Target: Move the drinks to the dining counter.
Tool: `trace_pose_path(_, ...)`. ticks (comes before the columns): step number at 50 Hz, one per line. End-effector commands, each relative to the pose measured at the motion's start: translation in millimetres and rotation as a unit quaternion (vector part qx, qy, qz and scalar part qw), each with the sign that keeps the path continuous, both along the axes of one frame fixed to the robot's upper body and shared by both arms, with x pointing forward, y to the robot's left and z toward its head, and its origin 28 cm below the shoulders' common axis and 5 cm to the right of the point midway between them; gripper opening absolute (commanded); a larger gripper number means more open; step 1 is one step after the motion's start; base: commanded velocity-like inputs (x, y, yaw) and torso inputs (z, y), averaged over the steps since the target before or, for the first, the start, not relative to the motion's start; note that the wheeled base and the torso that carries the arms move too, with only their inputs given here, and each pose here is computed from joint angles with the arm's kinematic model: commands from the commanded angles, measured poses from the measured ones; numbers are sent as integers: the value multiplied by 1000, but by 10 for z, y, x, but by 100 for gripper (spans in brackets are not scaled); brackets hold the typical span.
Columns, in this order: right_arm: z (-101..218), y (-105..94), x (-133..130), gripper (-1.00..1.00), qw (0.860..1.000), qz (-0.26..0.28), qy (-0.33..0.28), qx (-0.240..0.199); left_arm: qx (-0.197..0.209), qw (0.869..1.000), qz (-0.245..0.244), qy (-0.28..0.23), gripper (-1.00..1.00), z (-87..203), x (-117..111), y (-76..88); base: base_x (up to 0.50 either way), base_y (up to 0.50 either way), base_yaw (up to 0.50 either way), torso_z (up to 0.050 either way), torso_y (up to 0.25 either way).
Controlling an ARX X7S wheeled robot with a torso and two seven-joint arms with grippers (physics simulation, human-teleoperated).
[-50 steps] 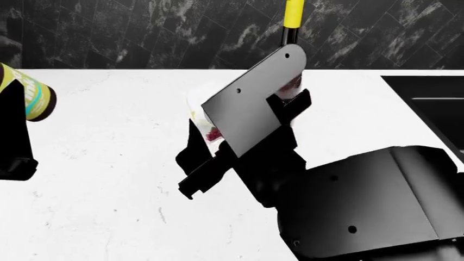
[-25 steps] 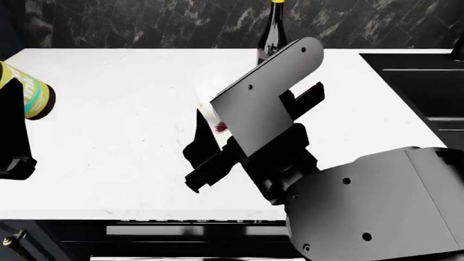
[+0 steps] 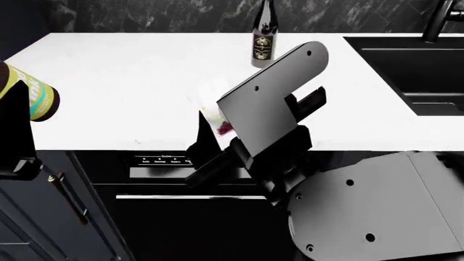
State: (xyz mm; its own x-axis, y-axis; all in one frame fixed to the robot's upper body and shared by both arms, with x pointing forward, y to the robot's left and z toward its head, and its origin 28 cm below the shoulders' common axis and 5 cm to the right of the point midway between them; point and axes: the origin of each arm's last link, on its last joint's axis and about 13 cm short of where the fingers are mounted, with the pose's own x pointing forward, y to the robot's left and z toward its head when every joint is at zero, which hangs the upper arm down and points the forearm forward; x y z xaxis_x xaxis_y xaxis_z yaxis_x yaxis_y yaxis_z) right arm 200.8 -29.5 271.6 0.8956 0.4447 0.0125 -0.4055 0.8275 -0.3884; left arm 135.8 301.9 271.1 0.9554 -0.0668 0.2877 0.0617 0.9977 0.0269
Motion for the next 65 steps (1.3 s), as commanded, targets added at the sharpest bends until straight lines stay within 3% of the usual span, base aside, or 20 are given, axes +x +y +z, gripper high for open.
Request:
trace_pose_path(1,36,-3,14,-100,1000,-1,-17,6,-4,1000,3,-3,-100,3,3,3,-500,-2,0,0,0)
trace_pose_path(12,7,-16,25,-100,1000,-7,-11,-2,-2,1000,3,-3,-100,-1,-2,2,-500,-2,0,1,0)
trace_pose_path(14,-5,-11,-1,-100,1000,14,2,-7,-1,1000,3,-3,-100,-2,0,1,-500,-2,0,0,0)
trace_pose_path(33,-39,-57,58,-100,1000,-18,9,1,2,1000,2,-1,-100,-9,-5,-2,-500,-2,0,1,0)
trace_pose_path(34,-38,-62,70,-100,999,-41,-5,-11,2,1000,2,-1,-100,-9,-7,-3,-500,-2,59,0,0)
trace_pose_path(43,-51,-78,79,-100,998,-55,-11,-29,1,1000,2,-1,-100,-11,-2,2,-486,-5,218,0,0)
trace_pose_path(52,-57,-71,77,-100,998,-51,-8,-31,2,1000,2,-3,-100,8,1,0,-248,-12,493,1,0)
trace_pose_path(54,-67,-70,73,-100,997,-56,-20,-50,1,1000,3,-4,-100,14,-4,4,0,0,500,0,0)
trace_pose_path(55,-57,-68,67,-100,998,-49,-15,-25,1,1000,3,-4,-100,16,-5,5,0,0,86,0,0)
trace_pose_path(57,-23,-64,54,-100,998,-41,-33,-19,1,1000,4,-5,-100,21,-12,7,0,0,0,0,0)
trace_pose_path(58,-32,-74,74,-100,996,-74,-25,-51,1,1000,4,-5,-100,21,-16,8,0,0,0,0,0)
trace_pose_path(60,-30,-74,71,-100,998,-57,-21,-27,0,1000,5,-5,-100,17,-19,11,0,0,0,0,0)
trace_pose_path(65,-43,-85,79,-100,997,-66,-20,-33,0,1000,7,-4,-100,3,-24,20,0,0,500,0,0)
